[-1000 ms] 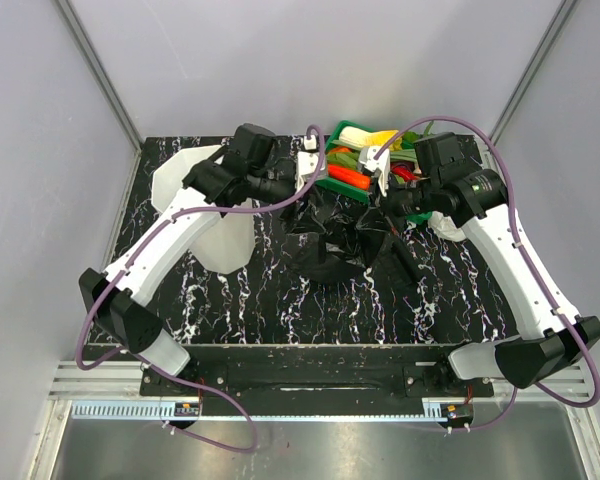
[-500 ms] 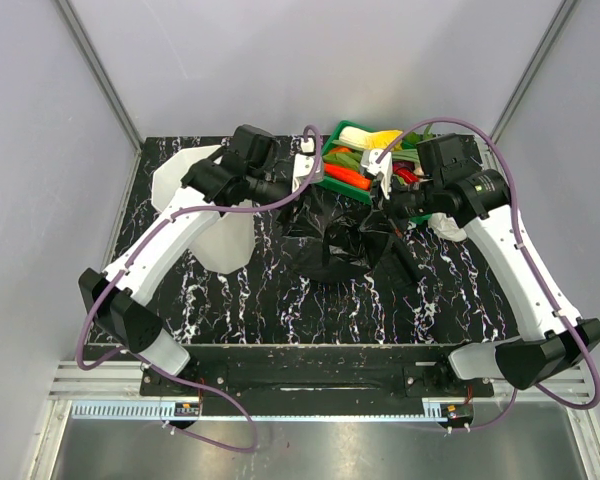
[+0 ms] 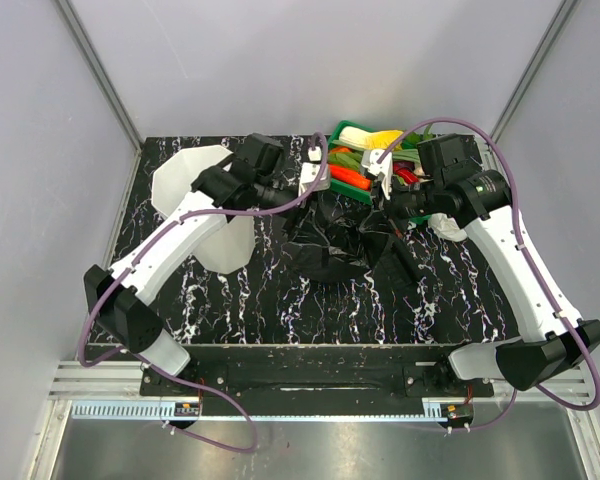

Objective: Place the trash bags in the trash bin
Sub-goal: Unfold the trash bag at the center of the board.

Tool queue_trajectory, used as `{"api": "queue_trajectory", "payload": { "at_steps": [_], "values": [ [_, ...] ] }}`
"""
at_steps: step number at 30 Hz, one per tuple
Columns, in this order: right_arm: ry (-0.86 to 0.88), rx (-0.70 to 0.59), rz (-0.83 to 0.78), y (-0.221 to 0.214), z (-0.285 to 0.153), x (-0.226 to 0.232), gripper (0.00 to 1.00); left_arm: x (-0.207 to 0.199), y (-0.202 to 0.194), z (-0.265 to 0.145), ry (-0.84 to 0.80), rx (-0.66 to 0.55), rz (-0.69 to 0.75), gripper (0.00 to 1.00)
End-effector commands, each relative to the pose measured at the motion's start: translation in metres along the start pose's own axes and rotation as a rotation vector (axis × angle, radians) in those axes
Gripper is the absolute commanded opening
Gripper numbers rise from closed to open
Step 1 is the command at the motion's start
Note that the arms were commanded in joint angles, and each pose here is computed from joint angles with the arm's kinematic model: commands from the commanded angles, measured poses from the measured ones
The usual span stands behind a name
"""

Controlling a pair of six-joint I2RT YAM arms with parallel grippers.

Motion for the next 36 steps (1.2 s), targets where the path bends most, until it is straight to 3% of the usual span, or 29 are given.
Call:
{"api": "queue_trajectory", "payload": {
  "at_steps": [1,5,17,27,29,33,36],
  "values": [
    [-0.006,-0.037,-0.033,0.011,-0.006,0.000,0.00,-0.004,0.010,0.012,-0.048,-0.043,0.042,0.45],
    [-0.020,-0.040,-0.034,0.011,-0.006,-0.002,0.00,-0.003,0.007,0.023,-0.063,-0.022,0.006,0.00],
    [-0.070,-0.003,-0.011,0.001,-0.004,-0.008,0.00,0.021,0.022,0.012,0.184,-0.042,0.029,0.00],
    [-0.083,0.012,0.050,-0.015,0.010,-0.015,0.24,0.009,0.045,0.005,0.129,-0.112,-0.001,0.00],
    [-0.100,0.032,0.060,-0.021,0.012,-0.018,0.21,0.006,0.049,-0.002,0.112,-0.133,-0.001,0.00],
    [-0.079,0.051,0.095,-0.032,0.020,-0.017,0.00,-0.007,0.051,-0.009,0.010,-0.158,0.005,0.00],
    [-0.030,0.026,0.106,-0.031,0.023,-0.010,0.00,-0.013,0.046,-0.006,-0.041,-0.157,0.000,0.00]
  ]
}}
Point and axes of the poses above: each gripper's point midway between its finger pads, its own z axis out along the fingers, its own x axis along the line the jaws close on, y = z × x, the point moved 3 cm from there along -z, back along the fingers, and after that the axes turned 7 degrees about -z, right-handed, at the moved point
